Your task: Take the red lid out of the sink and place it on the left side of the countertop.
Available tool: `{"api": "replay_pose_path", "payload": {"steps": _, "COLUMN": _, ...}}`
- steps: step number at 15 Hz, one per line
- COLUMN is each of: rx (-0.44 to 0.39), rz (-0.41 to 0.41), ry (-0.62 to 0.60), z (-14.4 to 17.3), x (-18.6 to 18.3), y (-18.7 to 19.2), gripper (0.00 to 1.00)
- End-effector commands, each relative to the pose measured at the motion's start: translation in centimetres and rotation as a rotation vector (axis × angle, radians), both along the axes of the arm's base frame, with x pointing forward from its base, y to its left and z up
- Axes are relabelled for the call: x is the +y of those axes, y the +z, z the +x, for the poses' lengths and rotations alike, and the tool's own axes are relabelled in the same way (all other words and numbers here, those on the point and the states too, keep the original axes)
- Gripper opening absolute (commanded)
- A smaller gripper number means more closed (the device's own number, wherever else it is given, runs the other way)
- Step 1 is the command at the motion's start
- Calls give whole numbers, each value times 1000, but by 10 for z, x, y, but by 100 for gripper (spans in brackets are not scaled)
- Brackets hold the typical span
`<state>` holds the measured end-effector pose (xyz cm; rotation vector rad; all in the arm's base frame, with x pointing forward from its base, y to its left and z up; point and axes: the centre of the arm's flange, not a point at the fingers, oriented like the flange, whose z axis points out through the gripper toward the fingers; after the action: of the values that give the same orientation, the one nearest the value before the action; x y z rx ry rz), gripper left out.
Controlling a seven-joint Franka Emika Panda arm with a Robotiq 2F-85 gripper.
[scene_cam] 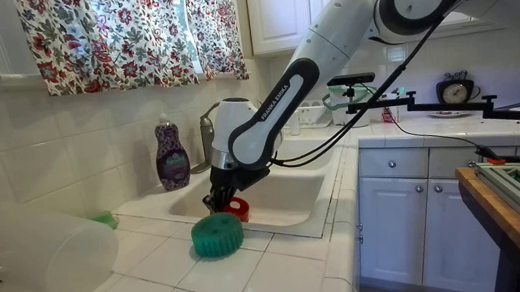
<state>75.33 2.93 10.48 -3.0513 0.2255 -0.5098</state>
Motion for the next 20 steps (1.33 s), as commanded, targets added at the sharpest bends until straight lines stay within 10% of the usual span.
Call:
{"api": "replay_pose_path", "payload": {"steps": 1, "rx": 36, "rz": 24, "ry": 93, "z": -18, "x": 5, "y": 28, "gripper": 1}}
{"api": "replay_pose_path", "payload": {"steps": 9, "rx": 29, "rz": -107, "ry": 302, "z": -39, "x": 66, "y": 102, "gripper": 1}}
{"api": "replay_pose_path", "payload": {"steps": 20, "rx": -273, "rz": -272, "ry": 756, "z": -45, "x": 137, "y": 119, "gripper": 1}}
